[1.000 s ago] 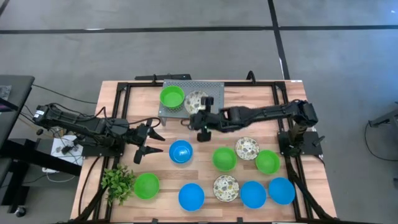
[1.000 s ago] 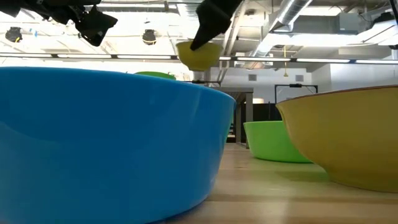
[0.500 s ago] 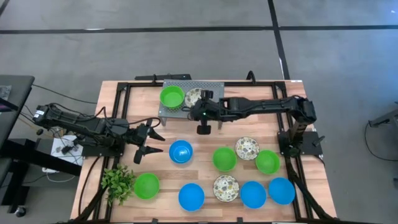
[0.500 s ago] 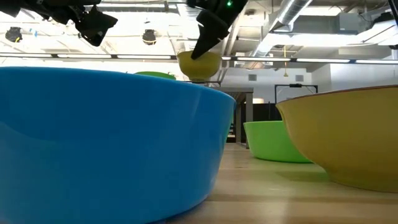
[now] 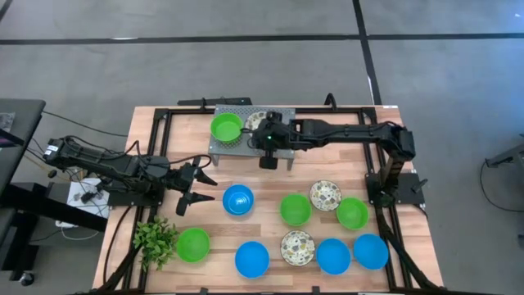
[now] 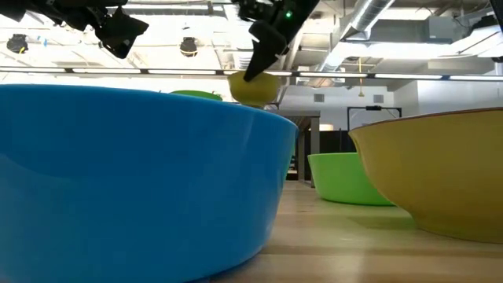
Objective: Pick & Place Mini bowls
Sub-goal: Put the white patterned bowl on the shelf
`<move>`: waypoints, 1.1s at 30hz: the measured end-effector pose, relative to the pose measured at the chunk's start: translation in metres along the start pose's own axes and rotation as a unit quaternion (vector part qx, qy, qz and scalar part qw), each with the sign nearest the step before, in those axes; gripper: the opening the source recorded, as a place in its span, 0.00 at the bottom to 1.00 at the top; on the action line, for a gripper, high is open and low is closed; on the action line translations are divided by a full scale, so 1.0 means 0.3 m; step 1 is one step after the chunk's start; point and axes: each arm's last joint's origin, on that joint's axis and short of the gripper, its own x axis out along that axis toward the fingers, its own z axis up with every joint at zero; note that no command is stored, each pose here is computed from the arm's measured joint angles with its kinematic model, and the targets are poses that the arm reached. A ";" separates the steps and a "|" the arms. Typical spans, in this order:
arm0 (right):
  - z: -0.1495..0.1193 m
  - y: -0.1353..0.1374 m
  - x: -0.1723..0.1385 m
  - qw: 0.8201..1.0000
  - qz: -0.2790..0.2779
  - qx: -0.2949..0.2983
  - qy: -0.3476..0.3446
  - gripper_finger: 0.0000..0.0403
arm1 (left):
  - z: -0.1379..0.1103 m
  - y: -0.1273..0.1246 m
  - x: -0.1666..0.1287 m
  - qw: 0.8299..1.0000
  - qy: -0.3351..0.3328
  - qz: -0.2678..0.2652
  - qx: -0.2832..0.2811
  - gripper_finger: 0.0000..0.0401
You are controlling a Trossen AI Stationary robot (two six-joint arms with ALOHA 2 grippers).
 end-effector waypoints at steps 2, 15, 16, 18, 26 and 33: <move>-0.005 -0.008 0.006 1.000 -0.002 0.013 0.002 0.01 | 0.000 0.000 0.000 1.000 0.000 0.000 0.000 0.56; -0.021 -0.001 0.037 1.000 -0.006 0.000 -0.011 0.00 | 0.000 0.000 0.000 1.000 0.000 0.000 0.000 0.56; -0.020 -0.001 0.037 1.000 -0.002 0.000 -0.013 0.00 | 0.000 0.000 0.000 1.000 0.000 0.000 0.000 0.56; -0.023 -0.005 0.039 1.000 0.012 0.001 -0.014 0.00 | 0.000 0.000 0.000 1.000 0.000 0.000 0.000 0.56; -0.012 0.009 0.088 0.999 0.034 -0.014 -0.035 0.00 | 0.001 0.000 0.000 1.000 -0.001 0.000 0.000 0.56; -0.019 0.020 0.117 0.999 0.013 -0.028 -0.019 0.01 | 0.002 0.000 0.000 1.000 -0.003 0.000 0.000 0.56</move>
